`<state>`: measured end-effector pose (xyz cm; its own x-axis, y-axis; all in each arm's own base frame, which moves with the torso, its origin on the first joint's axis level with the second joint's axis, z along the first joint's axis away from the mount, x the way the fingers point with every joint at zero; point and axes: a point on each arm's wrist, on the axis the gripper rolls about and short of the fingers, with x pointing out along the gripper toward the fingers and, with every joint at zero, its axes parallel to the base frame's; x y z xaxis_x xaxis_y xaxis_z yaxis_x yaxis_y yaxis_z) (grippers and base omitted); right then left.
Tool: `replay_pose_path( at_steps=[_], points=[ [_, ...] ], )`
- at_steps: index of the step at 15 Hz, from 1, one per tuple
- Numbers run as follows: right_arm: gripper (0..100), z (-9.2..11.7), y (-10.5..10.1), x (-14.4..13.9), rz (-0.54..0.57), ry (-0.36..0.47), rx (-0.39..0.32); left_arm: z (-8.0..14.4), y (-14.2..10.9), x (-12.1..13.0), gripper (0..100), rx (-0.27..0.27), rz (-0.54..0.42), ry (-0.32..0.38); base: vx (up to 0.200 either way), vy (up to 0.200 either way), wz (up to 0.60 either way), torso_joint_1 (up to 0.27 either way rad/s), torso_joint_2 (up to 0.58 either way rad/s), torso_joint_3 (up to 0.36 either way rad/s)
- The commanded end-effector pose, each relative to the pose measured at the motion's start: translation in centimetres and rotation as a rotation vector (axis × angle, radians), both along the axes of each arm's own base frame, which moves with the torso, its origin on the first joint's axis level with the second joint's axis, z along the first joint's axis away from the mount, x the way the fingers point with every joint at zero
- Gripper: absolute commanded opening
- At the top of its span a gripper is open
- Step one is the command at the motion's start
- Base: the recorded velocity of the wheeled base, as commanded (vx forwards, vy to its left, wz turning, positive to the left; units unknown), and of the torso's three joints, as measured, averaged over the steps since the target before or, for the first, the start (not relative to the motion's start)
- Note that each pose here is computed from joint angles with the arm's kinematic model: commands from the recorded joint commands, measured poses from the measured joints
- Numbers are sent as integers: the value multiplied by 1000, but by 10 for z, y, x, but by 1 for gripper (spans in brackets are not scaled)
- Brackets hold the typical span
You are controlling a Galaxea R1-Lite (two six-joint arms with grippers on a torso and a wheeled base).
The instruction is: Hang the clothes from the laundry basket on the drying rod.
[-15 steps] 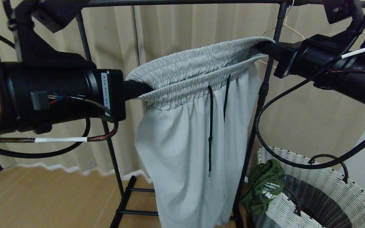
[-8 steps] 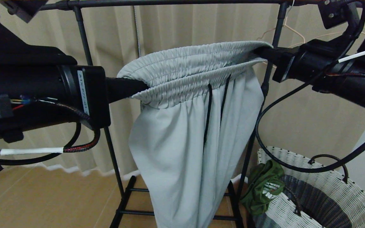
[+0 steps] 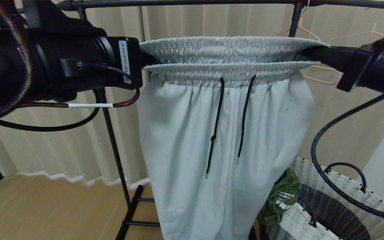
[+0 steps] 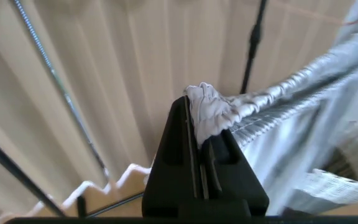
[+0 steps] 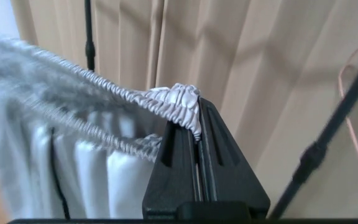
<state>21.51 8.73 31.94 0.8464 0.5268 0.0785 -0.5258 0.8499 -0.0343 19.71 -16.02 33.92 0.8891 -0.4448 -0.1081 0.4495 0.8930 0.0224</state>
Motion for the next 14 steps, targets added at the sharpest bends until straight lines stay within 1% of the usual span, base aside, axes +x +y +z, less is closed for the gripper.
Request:
replay_pose_path(
  at_steps=[1,2,3,4,5,7,9,11,14],
  points=[
    [0,4,-11,-28,4,-27,10,-9,-8,16,0,29,16,21,0,0,0,0,0,0],
    [0,-4,-12,-37,13,-5,-1,-12,-10,20,0,36,19,31,0,0,0,0,0,0],
    [0,-11,-13,-40,17,10,-7,-18,-12,21,0,47,18,47,0,0,0,0,0,0],
    [0,-12,-13,-41,20,11,-9,-23,-13,20,0,57,12,62,0,0,0,0,0,0],
    [0,-12,-13,-41,20,11,-9,-23,-13,20,0,57,12,62,0,0,0,0,0,0],
    [0,-6,-13,-43,22,-13,1,-10,-12,17,0,29,7,24,0,0,0,0,0,0],
    [0,-7,-13,-42,22,-9,-1,-8,-10,15,0,25,7,16,0,0,0,0,0,0],
    [0,-11,-13,-42,22,4,-6,-9,-9,13,0,27,6,19,0,0,0,0,0,0],
    [0,-13,-12,-41,24,17,-10,-19,-10,11,0,45,0,44,0,0,0,0,0,0]
  ],
)
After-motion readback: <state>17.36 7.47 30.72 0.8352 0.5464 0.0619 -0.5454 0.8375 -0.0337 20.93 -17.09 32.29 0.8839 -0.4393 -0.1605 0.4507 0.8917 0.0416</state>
